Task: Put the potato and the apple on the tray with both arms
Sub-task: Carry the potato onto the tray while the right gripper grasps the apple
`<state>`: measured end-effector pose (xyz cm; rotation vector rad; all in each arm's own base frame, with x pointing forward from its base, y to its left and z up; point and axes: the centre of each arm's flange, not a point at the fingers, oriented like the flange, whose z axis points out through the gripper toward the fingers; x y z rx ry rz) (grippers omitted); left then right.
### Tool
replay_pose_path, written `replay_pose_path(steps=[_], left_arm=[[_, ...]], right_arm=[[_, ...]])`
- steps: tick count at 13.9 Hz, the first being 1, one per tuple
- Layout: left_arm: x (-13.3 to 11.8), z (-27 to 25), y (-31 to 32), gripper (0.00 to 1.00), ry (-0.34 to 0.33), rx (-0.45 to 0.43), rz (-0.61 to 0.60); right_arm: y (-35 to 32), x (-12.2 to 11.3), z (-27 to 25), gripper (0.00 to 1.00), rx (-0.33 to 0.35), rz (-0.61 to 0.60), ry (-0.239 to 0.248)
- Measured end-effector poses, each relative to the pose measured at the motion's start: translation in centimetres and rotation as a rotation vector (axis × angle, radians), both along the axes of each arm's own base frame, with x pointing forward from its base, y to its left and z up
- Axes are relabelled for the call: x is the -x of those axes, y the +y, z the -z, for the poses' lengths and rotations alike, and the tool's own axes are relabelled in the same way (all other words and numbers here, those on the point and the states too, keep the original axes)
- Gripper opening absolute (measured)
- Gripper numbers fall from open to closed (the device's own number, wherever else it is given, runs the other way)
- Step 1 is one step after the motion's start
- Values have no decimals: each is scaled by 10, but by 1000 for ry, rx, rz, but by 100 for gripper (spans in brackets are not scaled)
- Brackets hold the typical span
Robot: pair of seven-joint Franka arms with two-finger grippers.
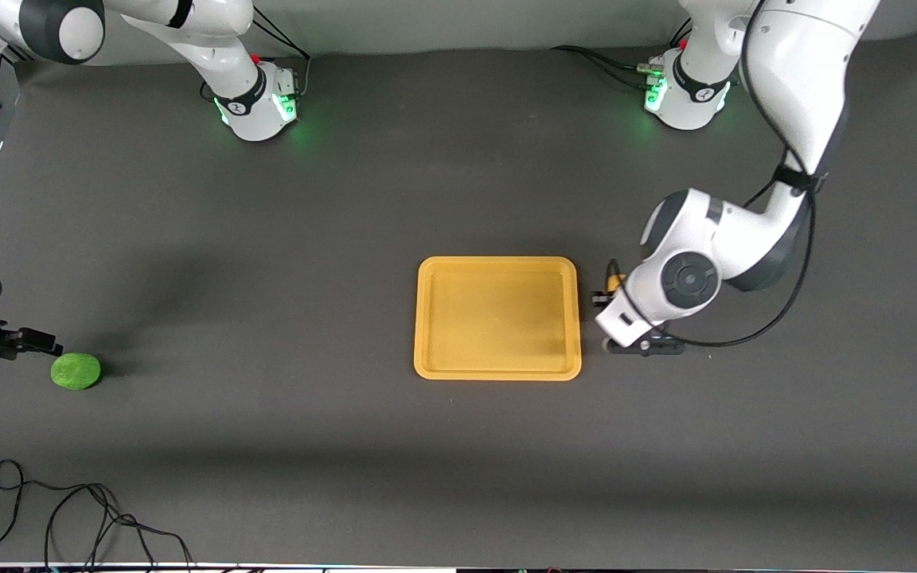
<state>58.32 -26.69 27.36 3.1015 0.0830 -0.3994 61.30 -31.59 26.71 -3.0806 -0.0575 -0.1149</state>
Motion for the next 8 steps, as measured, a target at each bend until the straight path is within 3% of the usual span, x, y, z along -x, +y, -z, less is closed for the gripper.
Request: replay_pose_path(steps=[4, 8], left_arm=[[4, 42, -42, 63, 50, 4, -60], [-2, 42, -69, 63, 31, 16, -87]], right_arm=[[-4, 1, 43, 100, 0, 1, -14], [-5, 0, 60, 100, 15, 10, -25]])
